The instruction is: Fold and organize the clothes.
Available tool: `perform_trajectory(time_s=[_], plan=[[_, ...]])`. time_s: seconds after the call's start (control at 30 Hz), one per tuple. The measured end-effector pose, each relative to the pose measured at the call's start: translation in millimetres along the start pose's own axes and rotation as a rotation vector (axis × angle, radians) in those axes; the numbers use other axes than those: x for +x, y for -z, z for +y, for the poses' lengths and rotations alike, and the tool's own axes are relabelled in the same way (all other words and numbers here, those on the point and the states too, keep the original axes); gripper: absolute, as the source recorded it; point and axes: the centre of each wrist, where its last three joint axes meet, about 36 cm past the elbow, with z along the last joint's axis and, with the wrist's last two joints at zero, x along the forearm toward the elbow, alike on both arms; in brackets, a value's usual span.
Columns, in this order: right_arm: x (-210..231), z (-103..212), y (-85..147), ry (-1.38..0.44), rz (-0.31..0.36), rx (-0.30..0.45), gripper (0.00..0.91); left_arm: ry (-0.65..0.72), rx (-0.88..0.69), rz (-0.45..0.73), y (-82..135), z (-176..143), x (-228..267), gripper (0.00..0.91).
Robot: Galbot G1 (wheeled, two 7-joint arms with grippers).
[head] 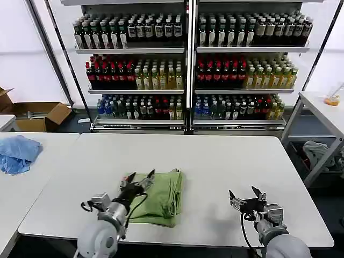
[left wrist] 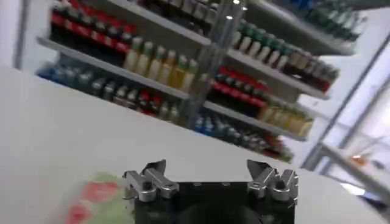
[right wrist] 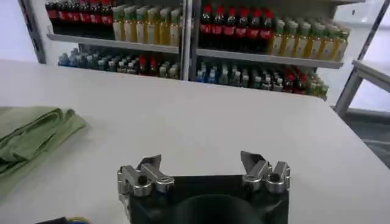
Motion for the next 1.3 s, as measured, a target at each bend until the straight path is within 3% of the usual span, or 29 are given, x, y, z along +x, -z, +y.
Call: perform_trajectory(time_s=[0.3, 0.83, 0.93, 1.0, 1.07, 1.2, 1.3], plan=[[0, 3, -2, 0.002, 0.003, -0.001, 0.907, 0.136, -0.086, 0.048, -11, 37, 11, 0.907], [7, 3, 1, -0.005, -0.001, 0.006, 0.907, 0.159, -0.088, 0.135, -35, 47, -14, 0.907], [8, 3, 2, -0.005, -0.003, 0.006, 0.907, 0.151, -0.071, 0.132, -33, 46, -18, 0.736], [9, 2, 3, -0.007, -0.005, 0.006, 0.907, 0.141, -0.045, 0.133, -33, 46, -20, 0.413], [10, 2, 3, -0.008, -0.006, 0.006, 0.907, 0.131, -0.012, 0.137, -33, 47, -20, 0.232], [12, 2, 3, -0.009, -0.005, 0.004, 0.907, 0.122, 0.057, 0.142, -34, 51, -24, 0.071], [14, 2, 3, -0.008, -0.005, 0.003, 0.907, 0.122, 0.106, 0.147, -34, 54, -26, 0.05]])
